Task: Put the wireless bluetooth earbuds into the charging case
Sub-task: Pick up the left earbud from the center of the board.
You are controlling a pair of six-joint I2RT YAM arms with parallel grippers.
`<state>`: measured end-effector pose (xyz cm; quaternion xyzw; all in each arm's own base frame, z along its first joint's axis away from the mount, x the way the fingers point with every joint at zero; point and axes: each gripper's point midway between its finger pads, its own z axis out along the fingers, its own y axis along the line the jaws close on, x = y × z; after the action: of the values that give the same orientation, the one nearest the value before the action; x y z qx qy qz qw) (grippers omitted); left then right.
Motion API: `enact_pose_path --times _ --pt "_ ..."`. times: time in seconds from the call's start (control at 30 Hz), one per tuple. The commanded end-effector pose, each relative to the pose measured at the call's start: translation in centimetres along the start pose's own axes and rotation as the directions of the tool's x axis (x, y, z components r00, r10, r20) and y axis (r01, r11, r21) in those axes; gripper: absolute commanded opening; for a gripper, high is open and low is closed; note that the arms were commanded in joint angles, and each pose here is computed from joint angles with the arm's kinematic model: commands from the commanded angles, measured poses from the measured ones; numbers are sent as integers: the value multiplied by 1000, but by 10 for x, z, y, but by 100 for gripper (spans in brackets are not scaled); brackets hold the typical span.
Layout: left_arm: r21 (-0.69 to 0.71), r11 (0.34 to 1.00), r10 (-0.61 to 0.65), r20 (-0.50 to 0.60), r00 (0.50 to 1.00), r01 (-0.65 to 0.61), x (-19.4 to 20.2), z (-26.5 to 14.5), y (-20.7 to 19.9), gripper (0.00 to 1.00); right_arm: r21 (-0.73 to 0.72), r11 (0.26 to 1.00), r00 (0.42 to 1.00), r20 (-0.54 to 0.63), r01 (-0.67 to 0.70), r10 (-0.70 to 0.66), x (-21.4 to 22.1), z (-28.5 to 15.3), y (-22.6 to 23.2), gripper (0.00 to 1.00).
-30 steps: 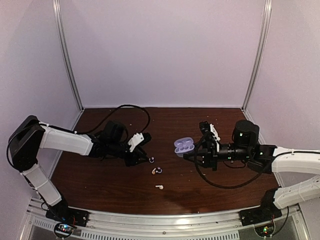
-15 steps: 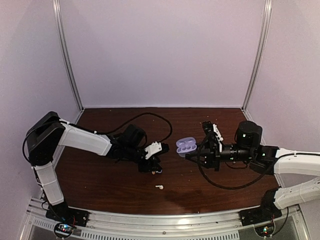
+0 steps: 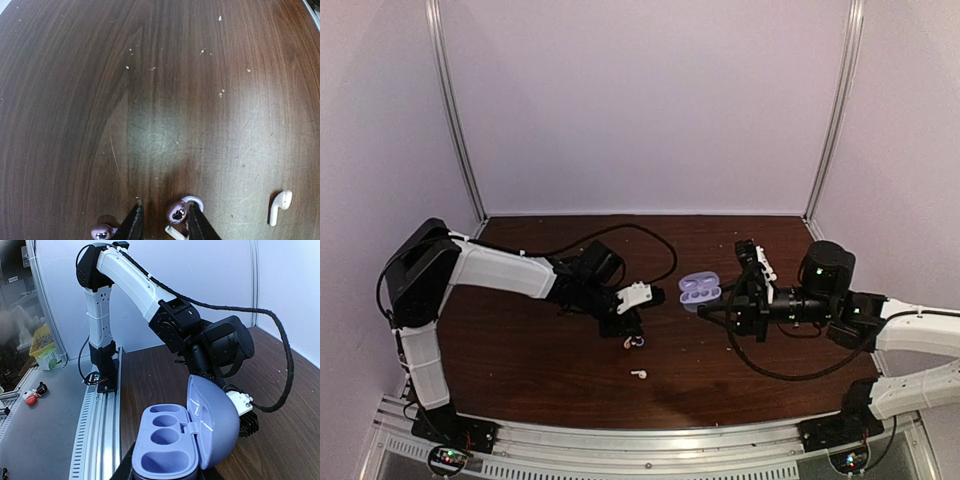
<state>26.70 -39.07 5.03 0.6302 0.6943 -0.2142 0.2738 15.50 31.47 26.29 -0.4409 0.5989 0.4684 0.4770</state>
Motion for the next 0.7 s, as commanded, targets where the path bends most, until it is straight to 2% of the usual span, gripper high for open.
enact_pose_path --times 0.0,0.27,0.47,0.67 --pt "26 999 30 -66 997 -28 11 7 -1 33 26 1000 1000 22 8 -9 -6 -6 -2 0" --pt "29 999 42 -97 994 -39 14 12 2 32 34 999 1000 27 13 -14 -9 -9 -2 0" --pt "28 998 58 -101 993 -56 12 14 2 23 38 999 1000 25 16 -17 -9 -9 -3 0" --pt "32 997 70 -111 991 -67 13 15 2 24 43 999 1000 24 16 -17 -9 -9 -4 0"
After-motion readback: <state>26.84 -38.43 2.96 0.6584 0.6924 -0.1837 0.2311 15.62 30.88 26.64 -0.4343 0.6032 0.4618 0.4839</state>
